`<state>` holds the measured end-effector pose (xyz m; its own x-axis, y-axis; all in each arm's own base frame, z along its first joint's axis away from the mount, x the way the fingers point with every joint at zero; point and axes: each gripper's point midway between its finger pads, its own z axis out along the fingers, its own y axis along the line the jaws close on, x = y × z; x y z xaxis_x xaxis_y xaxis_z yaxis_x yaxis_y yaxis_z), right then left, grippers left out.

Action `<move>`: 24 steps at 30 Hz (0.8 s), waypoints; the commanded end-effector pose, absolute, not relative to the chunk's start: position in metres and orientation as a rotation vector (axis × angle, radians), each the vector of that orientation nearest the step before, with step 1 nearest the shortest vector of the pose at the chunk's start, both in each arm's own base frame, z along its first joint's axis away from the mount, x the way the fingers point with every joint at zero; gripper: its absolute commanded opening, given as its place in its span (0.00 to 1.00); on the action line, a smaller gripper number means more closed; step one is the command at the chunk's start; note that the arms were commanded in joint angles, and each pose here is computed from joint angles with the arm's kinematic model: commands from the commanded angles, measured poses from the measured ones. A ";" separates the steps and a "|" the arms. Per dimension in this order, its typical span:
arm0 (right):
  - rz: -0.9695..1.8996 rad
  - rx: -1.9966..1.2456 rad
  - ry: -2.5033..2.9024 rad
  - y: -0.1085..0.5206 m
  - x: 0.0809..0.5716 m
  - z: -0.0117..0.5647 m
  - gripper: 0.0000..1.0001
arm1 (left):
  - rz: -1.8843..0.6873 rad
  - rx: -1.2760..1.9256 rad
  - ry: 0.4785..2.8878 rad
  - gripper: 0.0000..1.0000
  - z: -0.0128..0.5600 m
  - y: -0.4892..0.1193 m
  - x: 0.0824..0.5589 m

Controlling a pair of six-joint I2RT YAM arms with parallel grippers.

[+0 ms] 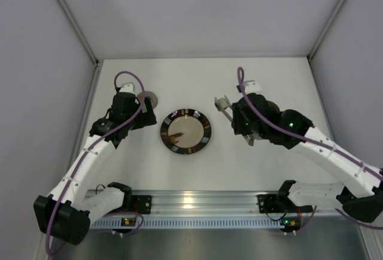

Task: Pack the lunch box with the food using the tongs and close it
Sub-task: Pick up the fake food from the plate, then place the fake food in the packing box.

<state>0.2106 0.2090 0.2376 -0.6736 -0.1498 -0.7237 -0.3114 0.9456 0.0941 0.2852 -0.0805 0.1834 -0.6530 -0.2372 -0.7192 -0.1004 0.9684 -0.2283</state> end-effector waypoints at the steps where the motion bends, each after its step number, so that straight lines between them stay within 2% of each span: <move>1: 0.167 -0.121 2.225 0.148 0.214 0.279 0.17 | -0.221 -0.225 2.244 0.99 0.190 -0.081 0.293; 10: -0.032 0.101 2.212 0.066 0.189 0.283 0.20 | -0.227 -0.222 2.243 0.99 0.190 -0.082 0.293; 19: -0.046 0.158 2.250 0.050 0.171 0.269 0.21 | -0.247 -0.215 2.248 0.99 0.189 -0.085 0.294; 24: -0.055 0.148 2.261 0.052 0.172 0.264 0.27 | -0.251 -0.213 2.249 0.99 0.189 -0.086 0.293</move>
<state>0.1723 0.0608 0.2639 -0.6436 0.0725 -0.7619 0.0865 0.9960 0.0217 0.2845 -0.0831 0.1834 -0.6576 -0.2368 -0.7152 -0.0900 0.9672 -0.2375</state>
